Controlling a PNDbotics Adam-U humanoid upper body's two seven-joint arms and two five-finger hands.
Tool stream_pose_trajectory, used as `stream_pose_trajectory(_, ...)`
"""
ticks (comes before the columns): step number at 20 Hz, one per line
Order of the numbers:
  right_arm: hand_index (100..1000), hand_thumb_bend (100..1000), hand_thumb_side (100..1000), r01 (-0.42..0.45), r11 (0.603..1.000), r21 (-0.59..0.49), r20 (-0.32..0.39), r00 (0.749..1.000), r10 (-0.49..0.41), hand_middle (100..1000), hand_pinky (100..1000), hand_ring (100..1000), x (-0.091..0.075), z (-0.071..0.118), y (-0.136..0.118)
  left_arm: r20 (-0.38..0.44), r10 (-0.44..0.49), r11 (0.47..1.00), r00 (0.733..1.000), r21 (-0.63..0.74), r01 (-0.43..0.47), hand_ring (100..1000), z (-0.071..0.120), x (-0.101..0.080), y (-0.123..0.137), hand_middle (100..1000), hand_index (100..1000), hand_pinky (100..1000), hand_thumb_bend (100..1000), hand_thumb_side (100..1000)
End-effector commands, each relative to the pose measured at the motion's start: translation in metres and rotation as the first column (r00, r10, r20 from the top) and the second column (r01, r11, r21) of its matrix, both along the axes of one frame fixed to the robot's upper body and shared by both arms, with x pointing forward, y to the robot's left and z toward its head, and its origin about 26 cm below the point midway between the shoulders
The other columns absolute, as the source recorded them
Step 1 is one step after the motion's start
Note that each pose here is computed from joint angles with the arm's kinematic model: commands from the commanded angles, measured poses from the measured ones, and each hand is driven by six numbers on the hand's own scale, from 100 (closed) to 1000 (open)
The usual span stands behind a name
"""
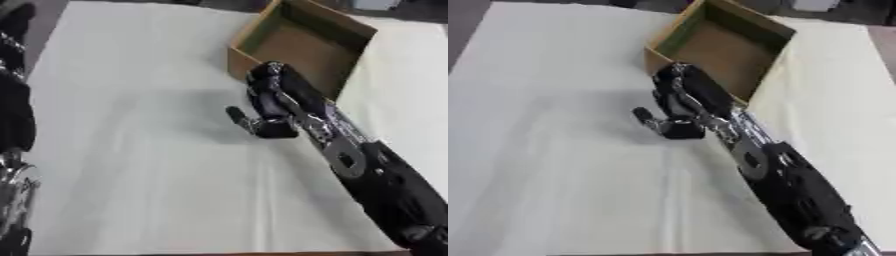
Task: Pick up objects on the table and place them in the box.
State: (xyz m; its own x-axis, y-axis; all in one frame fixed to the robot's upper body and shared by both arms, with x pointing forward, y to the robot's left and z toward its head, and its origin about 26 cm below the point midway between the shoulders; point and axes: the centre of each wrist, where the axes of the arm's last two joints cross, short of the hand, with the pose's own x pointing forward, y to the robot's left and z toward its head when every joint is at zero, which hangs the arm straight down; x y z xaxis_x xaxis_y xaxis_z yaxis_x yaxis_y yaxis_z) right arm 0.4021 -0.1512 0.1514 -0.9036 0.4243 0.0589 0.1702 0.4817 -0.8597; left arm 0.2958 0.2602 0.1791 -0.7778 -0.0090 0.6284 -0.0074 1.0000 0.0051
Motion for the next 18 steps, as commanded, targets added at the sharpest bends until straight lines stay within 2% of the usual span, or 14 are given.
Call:
stream_pose_trajectory(1,100,321,201,0.012,1.000,-0.011,0.047,0.999,-0.012,100,100,100,-0.003,0.025,0.003,0.015,-0.002,1.000,1.000,0.006,0.002,856,0.005,-0.002,0.001,858,879,1000,100,1000)
stream_pose_trajectory(13,100,321,200,0.029,1.000,0.009,0.078,0.997,-0.030,100,100,100,-0.006,0.059,0.006,0.006,-0.001,1.000,1.000,0.003,0.001,856,0.003,-0.003,0.002,859,879,1000,100,1000)
stream_pose_trajectory(18,100,322,201,0.060,0.998,0.018,0.097,0.993,-0.062,100,100,100,0.000,0.069,0.004,0.008,-0.002,1.000,1.000,0.003,0.002,856,0.003,-0.003,0.002,859,879,1000,100,1000)
